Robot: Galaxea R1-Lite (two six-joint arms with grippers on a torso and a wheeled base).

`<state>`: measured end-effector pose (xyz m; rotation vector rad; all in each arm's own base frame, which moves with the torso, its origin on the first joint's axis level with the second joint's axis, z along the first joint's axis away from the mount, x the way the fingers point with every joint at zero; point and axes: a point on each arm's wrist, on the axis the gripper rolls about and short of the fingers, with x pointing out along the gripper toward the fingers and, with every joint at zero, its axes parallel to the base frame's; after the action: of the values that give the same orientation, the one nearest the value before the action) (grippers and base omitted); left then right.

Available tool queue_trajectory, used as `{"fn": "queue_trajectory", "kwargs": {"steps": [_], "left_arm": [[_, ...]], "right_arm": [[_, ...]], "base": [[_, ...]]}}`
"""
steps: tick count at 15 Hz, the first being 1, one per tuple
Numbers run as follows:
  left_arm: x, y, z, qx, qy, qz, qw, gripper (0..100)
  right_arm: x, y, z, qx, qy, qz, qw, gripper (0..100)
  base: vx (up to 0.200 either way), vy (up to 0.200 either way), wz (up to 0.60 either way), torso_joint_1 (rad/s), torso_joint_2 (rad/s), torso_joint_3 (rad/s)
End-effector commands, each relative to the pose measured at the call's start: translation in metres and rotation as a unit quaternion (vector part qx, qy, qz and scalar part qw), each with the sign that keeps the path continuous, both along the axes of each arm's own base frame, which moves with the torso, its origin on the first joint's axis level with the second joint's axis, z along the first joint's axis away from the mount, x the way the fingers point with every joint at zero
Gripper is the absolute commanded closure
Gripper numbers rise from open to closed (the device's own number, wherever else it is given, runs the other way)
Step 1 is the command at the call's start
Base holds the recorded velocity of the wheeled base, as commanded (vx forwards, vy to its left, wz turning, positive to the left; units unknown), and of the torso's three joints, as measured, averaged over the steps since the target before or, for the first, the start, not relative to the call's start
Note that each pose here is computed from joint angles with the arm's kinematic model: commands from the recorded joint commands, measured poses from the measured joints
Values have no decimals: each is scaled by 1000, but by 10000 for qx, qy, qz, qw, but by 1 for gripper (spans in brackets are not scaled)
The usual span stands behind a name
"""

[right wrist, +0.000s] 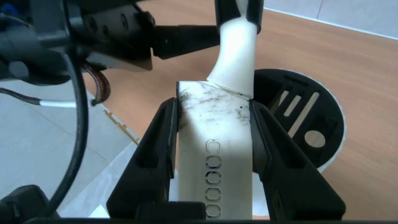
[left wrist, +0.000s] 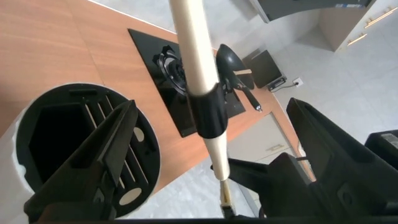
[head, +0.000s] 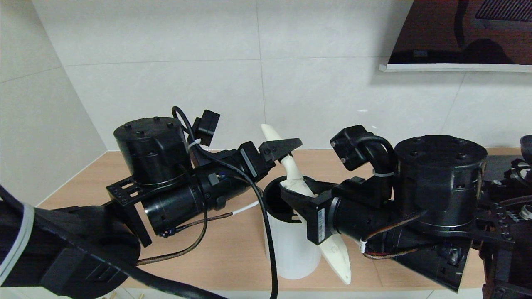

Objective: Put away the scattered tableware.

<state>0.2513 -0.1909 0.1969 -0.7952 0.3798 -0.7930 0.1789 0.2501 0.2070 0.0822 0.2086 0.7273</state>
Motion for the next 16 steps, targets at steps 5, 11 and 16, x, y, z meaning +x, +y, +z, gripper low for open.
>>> {"fn": "queue_trajectory", "kwargs": {"steps": [5, 11, 16], "left_arm": [[1, -1, -2, 16, 25, -1, 10000, 100], [1, -1, -1, -17, 17, -8, 10000, 100], [-3, -1, -3, -118, -118, -70, 9998, 100]], "right_arm": [[-4, 3, 0, -8, 5, 85, 10000, 100], [-4, 3, 0, -14, -4, 25, 10000, 100], [-4, 2, 0, -3, -4, 8, 10000, 100]], "base": [[0, 0, 0, 0, 0, 0], [0, 0, 0, 0, 0, 0], [0, 0, 0, 0, 0, 0]]}}
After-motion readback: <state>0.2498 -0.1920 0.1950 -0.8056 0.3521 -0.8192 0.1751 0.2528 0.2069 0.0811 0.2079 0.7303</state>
